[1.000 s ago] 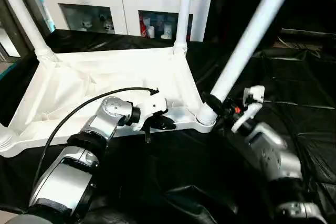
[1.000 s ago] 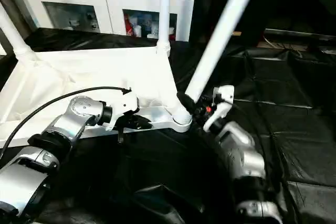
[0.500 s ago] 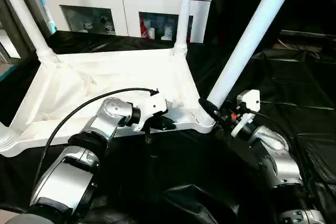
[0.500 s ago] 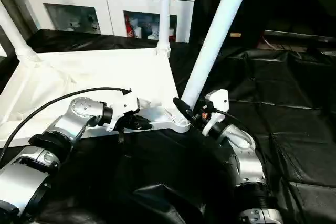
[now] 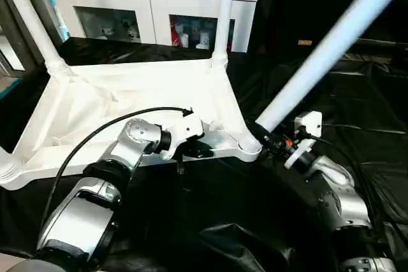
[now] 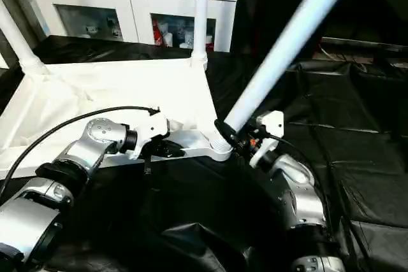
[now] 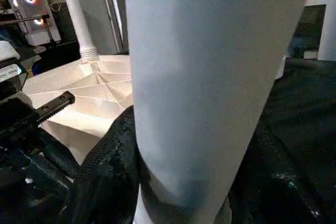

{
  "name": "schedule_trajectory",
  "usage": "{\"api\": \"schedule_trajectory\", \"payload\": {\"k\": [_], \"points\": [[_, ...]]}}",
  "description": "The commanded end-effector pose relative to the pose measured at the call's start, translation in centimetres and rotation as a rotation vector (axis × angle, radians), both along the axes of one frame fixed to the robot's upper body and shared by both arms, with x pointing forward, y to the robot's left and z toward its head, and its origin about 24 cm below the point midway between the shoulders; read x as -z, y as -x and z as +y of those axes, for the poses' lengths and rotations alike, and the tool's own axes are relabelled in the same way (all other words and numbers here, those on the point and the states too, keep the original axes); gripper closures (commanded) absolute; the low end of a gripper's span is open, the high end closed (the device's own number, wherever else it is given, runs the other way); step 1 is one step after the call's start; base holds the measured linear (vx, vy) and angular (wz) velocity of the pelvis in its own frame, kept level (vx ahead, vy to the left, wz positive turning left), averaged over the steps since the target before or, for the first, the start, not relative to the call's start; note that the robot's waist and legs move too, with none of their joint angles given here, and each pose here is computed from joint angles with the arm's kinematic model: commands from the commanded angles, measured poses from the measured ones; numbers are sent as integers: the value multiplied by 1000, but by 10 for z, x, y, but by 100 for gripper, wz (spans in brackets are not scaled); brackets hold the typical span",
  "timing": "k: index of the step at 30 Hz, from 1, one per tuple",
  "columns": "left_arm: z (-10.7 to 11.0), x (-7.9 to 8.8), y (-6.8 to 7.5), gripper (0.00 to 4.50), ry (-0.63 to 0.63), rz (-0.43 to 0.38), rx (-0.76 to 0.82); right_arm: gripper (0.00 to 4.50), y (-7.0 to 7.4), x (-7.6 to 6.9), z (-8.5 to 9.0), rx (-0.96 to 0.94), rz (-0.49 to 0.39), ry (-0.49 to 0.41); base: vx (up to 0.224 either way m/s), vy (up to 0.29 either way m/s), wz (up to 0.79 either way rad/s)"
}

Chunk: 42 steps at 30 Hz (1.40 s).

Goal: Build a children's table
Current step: Insert table leg to table base

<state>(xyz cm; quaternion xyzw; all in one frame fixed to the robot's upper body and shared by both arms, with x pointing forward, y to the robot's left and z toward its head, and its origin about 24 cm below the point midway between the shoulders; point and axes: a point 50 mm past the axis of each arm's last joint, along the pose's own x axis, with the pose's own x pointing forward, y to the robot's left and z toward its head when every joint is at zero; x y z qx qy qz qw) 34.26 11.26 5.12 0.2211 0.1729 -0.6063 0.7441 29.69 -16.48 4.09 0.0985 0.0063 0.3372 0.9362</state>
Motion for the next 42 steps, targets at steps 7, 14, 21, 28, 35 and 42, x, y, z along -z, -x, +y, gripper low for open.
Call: {"api": "schedule_trajectory", "payload": {"k": [7,14,21,28,35,42], "points": [[1,-10,-7,450,18,-39,-20,263,15,38,-1,-66,190,144,0,0,0],[1,-8,-4,450,5,-26,8,263,4,37,6,-165,213,238,0,0,0],[2,-9,0,450,11,0,64,263,-2,33,8,-279,228,278,0,0,0],[1,-11,6,450,15,48,166,263,-7,32,8,-379,246,318,0,0,0],[0,-15,9,450,6,45,245,264,0,36,0,-476,256,342,0,0,0],[0,-19,16,450,18,52,340,264,7,34,-5,-514,227,328,0,0,0]]}}
